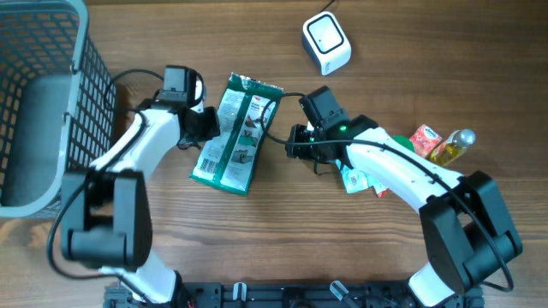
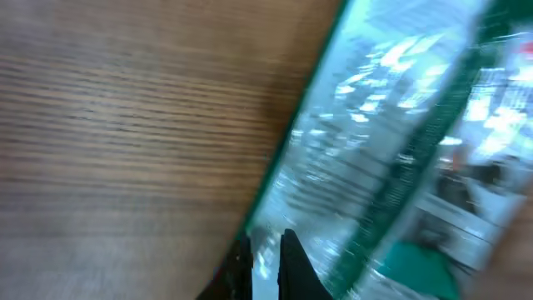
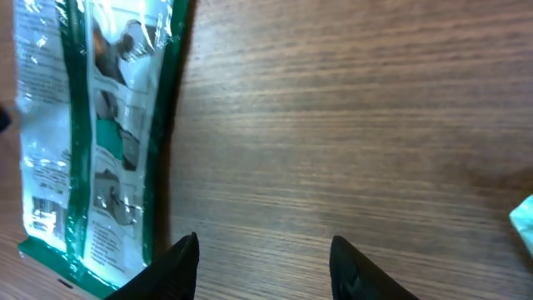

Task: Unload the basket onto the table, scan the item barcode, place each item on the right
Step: 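Grasp the gloves package edges with both grippers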

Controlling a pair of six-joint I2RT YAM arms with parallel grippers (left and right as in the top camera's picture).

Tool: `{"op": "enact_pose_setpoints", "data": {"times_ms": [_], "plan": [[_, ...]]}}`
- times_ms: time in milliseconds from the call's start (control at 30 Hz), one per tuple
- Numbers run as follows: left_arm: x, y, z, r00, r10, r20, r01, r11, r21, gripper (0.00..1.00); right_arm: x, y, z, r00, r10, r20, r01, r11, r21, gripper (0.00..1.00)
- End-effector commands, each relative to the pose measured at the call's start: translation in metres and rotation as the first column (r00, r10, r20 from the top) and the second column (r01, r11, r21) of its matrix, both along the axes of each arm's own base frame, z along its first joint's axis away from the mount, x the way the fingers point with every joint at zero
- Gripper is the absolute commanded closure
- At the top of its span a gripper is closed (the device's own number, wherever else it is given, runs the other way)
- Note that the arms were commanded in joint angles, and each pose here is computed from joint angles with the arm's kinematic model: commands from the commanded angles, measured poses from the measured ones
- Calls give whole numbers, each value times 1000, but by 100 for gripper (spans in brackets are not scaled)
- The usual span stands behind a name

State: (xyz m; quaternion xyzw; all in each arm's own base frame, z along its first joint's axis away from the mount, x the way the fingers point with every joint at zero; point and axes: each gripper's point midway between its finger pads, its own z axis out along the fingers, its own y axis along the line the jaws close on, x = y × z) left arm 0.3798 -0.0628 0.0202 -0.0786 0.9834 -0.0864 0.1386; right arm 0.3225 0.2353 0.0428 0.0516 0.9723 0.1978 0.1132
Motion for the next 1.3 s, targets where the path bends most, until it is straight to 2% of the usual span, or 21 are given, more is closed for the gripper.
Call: {"op": "enact_pose_setpoints", "data": {"times_ms": [0,167,233,567,667,900,1067,1267], "plan": [[-11,3,-30,997,0,-78,2,1000,31,96,-5,-7,-12,999,4,-35,-4,1000,8,48],[-27,-8,-47,986,4,-169,-5,1000,-7,96,0,-13,-11,999,19,-46,-16,997,69,29],[-35,-14,-50,979,11,-201,-16,1000,-20,96,-1,-12,-11,998,34,-52,-28,993,114,28],[-57,-51,-53,962,-94,-256,88,996,-34,96,-5,-5,-19,997,81,-12,-76,967,243,28],[-64,-62,-53,958,-84,-274,78,996,-33,95,-7,-5,-22,998,59,-25,-51,967,251,28],[-70,-80,-53,956,-118,-270,113,993,-35,95,-18,-5,-32,997,11,-81,12,959,282,30],[-71,-85,-53,954,-133,-267,129,991,-35,94,-30,6,-37,996,23,-81,4,946,323,30],[-74,-86,-53,952,-137,-275,133,991,-34,95,-29,16,-37,999,13,-32,-1,935,355,34]]}}
